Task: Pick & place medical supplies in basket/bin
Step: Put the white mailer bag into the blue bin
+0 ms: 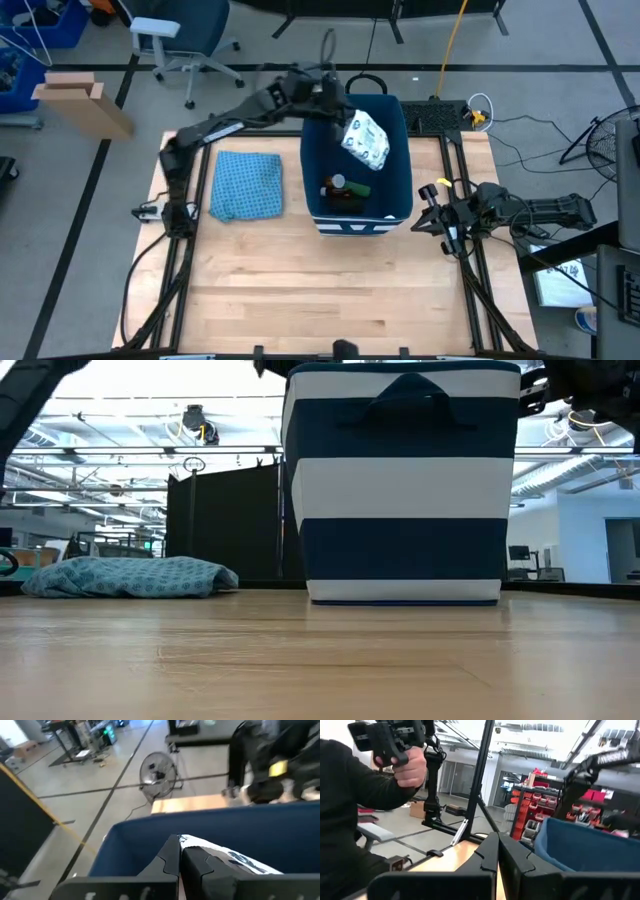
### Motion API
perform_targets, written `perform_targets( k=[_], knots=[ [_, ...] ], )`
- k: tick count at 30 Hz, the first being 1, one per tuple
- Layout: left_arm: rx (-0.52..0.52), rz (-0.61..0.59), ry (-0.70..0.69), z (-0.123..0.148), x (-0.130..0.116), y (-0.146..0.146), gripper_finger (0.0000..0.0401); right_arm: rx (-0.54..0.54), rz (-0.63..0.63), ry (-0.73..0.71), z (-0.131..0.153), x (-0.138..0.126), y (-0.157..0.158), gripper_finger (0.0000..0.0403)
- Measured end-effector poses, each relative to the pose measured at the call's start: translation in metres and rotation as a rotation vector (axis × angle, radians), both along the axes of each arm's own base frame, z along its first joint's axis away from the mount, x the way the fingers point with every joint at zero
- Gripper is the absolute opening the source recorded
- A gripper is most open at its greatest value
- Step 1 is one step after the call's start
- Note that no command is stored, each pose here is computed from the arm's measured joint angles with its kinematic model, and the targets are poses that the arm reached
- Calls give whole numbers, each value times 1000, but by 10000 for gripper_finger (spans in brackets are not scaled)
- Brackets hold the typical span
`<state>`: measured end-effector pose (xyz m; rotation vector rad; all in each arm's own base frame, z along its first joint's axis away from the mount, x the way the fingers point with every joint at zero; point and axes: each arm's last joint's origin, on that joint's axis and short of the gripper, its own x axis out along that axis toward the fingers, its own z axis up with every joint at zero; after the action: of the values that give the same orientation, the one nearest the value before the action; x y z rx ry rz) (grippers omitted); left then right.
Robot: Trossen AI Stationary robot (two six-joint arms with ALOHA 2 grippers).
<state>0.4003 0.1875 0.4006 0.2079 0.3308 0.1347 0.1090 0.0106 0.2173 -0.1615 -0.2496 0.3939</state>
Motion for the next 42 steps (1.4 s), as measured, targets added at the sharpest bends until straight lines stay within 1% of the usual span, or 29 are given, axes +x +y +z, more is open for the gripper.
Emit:
perform_targets(
  k=[4,8,11,14,19,20,22,28,32,34,39,42],
  knots=[
    [11,16,55,-26,21,11,0,-27,-6,-17,0,0,0,0],
    [0,48,110,-50,32,20,0,-31,-7,-22,1,0,0,0],
    [-17,64,155,-66,36,27,0,-57,-13,-33,1,0,0,0],
    [-57,95,186,-80,39,35,0,-80,-19,-43,1,0,0,0],
    [-107,127,236,-102,40,50,0,-83,-20,-45,1,0,0,0],
    [-116,120,253,-106,40,52,0,-83,-20,-44,1,0,0,0],
    [-101,88,264,-111,42,51,0,-87,-21,-46,1,0,0,0],
    [37,-34,327,-118,48,40,0,-98,-23,-50,1,0,0,0],
    [118,-81,347,-121,50,39,0,-99,-23,-50,1,0,0,0],
    [119,-81,358,-122,48,41,0,-100,-24,-50,0,0,0,0],
    [72,-104,386,-131,44,49,0,-102,-24,-51,0,0,0,0],
    [73,-109,411,-141,46,52,0,-112,-26,-55,0,0,0,0]
  ],
)
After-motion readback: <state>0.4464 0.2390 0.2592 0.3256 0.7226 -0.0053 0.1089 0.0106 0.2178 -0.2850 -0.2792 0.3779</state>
